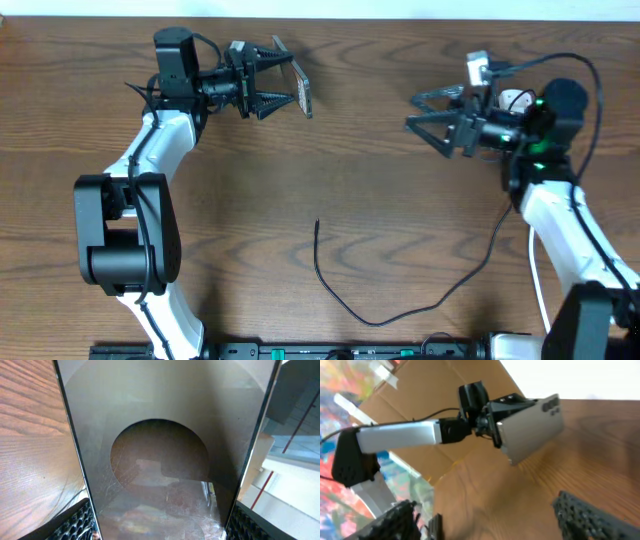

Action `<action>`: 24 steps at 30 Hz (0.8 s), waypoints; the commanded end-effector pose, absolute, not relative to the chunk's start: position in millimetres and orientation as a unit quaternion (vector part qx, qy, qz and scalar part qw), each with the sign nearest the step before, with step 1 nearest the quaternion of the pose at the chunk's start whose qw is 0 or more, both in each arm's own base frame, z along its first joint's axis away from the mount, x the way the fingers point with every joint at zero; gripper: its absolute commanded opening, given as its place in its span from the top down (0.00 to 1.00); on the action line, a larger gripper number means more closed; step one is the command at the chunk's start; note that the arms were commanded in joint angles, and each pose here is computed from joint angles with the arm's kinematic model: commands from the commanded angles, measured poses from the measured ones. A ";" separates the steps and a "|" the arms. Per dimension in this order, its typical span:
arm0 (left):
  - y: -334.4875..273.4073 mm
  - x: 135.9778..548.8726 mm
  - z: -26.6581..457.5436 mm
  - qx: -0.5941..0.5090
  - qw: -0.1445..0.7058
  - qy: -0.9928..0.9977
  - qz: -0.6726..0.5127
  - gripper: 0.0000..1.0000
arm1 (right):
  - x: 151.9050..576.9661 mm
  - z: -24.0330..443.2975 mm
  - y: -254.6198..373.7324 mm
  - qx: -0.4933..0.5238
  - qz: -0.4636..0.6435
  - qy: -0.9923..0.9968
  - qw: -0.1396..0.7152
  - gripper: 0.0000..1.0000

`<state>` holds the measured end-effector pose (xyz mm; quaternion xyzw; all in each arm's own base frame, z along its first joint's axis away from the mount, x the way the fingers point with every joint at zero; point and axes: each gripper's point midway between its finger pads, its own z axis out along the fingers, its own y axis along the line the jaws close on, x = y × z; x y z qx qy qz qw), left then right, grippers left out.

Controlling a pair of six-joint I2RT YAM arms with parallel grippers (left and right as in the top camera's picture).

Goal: Plug charger to phone and switch on socket
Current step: 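Move the right gripper left toward the phone held by the left gripper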

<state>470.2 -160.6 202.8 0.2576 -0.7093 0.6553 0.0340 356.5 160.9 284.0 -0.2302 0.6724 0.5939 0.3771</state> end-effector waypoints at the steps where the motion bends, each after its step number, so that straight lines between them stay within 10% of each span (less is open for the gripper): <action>1: -162.1 477.5 209.8 0.256 0.015 -0.711 0.655 0.93 | 359.9 285.0 187.4 -0.209 0.607 0.679 0.357 0.14; 24: -209.7 464.4 206.4 0.229 0.030 -0.726 0.647 0.93 | 388.6 202.5 230.6 -0.214 0.404 0.781 0.426 0.12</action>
